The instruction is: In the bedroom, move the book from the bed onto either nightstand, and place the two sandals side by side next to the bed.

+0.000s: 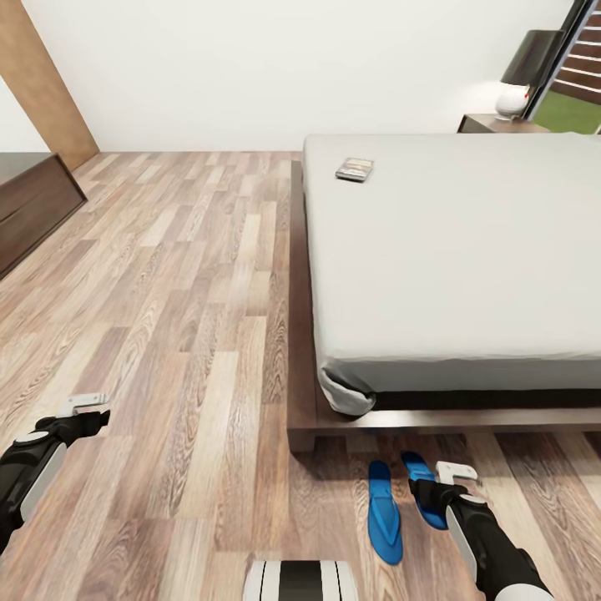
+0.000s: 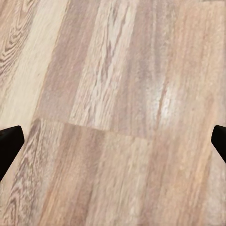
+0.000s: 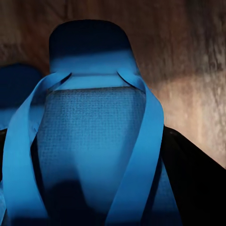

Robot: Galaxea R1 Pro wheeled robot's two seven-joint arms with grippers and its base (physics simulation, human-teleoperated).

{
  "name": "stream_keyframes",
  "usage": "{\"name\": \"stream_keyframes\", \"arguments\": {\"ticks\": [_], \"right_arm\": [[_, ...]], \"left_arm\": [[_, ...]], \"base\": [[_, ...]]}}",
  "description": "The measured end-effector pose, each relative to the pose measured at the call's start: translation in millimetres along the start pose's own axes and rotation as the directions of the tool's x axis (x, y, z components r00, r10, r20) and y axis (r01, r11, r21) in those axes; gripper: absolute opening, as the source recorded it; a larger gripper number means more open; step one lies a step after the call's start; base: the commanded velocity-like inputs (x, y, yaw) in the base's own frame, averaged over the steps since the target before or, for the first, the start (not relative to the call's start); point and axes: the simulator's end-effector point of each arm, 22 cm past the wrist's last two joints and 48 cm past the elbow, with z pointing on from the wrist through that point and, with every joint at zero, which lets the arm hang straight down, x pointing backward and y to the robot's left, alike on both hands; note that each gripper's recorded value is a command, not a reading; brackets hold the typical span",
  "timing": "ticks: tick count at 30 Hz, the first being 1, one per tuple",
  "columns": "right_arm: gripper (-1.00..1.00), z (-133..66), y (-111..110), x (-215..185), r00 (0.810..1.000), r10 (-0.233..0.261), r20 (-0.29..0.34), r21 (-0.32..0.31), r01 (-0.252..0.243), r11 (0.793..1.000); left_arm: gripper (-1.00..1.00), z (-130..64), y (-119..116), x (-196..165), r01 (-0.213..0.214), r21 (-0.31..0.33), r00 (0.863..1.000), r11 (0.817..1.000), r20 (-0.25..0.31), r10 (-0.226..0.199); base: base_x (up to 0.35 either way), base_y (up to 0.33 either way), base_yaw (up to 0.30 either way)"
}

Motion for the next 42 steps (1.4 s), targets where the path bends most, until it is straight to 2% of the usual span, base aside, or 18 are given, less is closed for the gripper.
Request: {"name": "stream_keyframes", "arguments": {"ticks": [29, 42], "right_arm": [[-1.0, 0.4, -1, 0, 1.0, -0.001, -0.001, 0.002, 0.001, 1.0], [-1.0, 7.3, -3, -7, 1.0, -0.003, 0.001, 0.006, 0.003, 1.0]], "left_arm": [[1.0, 0.0, 1, -1, -0.001, -0.001, 1.0, 1.0, 0.002, 0.001], [1.0, 6.3, -2, 10, -0.009, -0.001, 1.0, 1.0, -0.016, 0.009]], "base": [[0.005, 0.005, 0.0], [0.0, 0.0, 0.0]]}}
